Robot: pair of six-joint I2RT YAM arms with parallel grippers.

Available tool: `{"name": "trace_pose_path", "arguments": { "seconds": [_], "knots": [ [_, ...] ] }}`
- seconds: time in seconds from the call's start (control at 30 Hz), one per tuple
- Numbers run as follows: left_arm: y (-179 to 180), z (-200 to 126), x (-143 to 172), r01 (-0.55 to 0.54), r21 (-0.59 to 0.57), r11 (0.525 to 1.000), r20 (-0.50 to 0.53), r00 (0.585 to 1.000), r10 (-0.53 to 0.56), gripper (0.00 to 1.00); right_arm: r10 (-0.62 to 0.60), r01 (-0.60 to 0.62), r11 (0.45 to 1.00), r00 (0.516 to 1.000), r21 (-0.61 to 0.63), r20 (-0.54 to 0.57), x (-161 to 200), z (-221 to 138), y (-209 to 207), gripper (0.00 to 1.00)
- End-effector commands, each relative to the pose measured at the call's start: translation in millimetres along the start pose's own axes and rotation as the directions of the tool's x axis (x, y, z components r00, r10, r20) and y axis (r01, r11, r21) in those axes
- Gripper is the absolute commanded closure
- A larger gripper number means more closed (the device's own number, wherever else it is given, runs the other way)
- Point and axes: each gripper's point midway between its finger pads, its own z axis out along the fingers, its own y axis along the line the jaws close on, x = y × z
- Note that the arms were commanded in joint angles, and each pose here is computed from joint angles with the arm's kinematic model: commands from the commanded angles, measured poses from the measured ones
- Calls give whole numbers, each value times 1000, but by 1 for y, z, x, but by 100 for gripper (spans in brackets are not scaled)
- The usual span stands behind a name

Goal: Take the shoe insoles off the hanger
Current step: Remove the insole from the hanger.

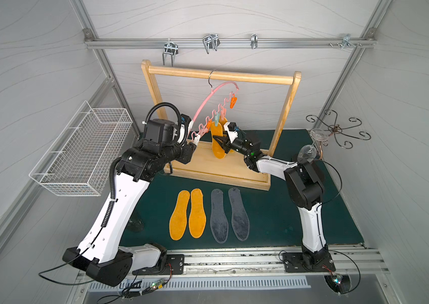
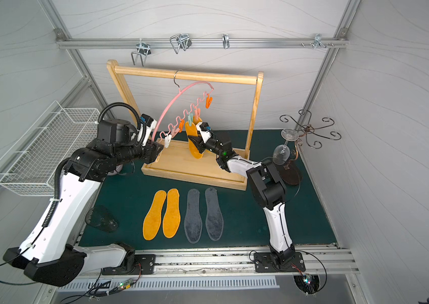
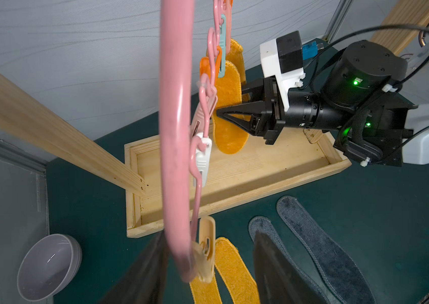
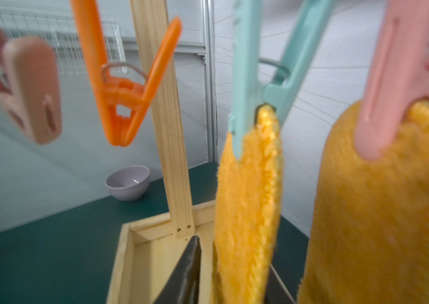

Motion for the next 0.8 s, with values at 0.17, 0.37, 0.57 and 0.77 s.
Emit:
{"name": "trace_pose_path", "arguments": {
  "seconds": [0.17, 0.37, 0.57, 0.77],
  "knots": [
    [-19, -34, 23, -47, 145, 988, -14, 999, 50, 12, 46, -45, 999, 998, -18, 35, -7, -11, 12, 96],
    [-34, -50, 55, -64, 245, 967, -83, 993, 87, 3, 62, -62, 998, 997, 1, 35, -7, -23, 21, 99],
    [-45, -59, 80, -38, 320, 947, -123, 989, 81, 2, 88, -90, 995, 996, 42, 32, -10, -36, 22, 100],
    [-41, -49, 104, -23, 311, 950, -162, 984, 77, 0, 83, -86, 994, 995, 65, 49, -21, -52, 26, 100]
  ]
}}
